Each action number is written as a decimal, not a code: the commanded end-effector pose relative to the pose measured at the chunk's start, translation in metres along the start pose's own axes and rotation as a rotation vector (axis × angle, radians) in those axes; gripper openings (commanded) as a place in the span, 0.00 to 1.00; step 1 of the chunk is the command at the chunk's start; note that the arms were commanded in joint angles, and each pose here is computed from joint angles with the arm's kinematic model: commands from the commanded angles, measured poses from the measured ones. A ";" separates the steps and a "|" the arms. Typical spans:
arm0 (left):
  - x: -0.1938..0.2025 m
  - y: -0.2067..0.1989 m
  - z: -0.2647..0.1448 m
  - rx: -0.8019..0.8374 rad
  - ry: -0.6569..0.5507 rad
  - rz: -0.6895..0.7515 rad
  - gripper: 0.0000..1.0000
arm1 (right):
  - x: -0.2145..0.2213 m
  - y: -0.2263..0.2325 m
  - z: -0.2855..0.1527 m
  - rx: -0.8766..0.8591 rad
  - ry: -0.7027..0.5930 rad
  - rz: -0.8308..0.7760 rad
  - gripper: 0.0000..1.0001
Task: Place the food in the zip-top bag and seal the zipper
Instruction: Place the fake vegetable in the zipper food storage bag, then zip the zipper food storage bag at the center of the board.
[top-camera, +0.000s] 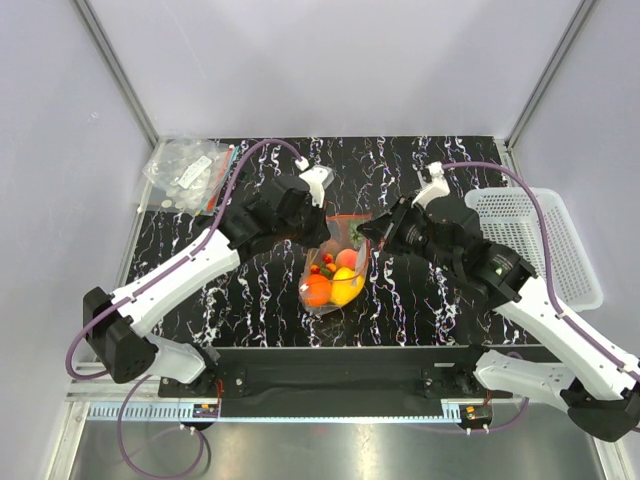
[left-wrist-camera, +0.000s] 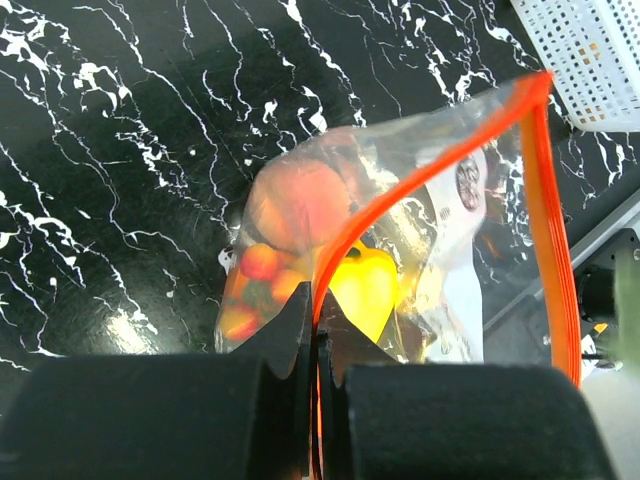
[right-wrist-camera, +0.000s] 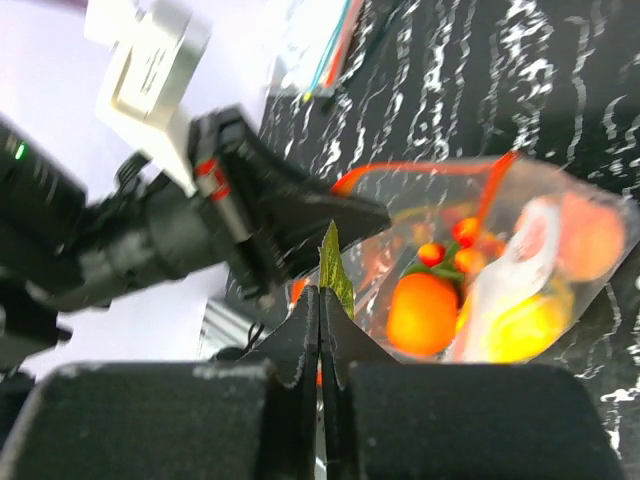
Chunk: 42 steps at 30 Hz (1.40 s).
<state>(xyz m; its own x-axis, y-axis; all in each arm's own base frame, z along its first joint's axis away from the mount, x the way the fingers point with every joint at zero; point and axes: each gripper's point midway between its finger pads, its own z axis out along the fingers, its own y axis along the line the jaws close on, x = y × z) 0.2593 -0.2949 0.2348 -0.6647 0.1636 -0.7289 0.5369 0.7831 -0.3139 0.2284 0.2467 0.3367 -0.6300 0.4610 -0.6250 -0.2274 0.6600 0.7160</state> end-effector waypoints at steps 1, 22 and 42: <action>-0.028 -0.006 -0.002 -0.001 -0.071 -0.001 0.02 | 0.007 0.028 -0.005 -0.097 0.025 0.001 0.00; -0.029 -0.004 -0.015 -0.014 -0.091 -0.004 0.02 | 0.014 -0.007 0.023 0.099 -0.008 -0.010 1.00; -0.028 -0.003 -0.024 -0.012 -0.105 0.016 0.03 | 0.020 -0.044 0.010 0.237 0.043 -0.214 0.62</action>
<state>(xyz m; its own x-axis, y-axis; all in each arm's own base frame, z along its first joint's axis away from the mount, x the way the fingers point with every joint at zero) 0.2607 -0.2874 0.2370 -0.6687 0.1643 -0.7251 0.5137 0.8072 -0.2908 0.2323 0.2213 0.2997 -0.5963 0.3090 -0.7409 -0.1564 0.8605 0.4848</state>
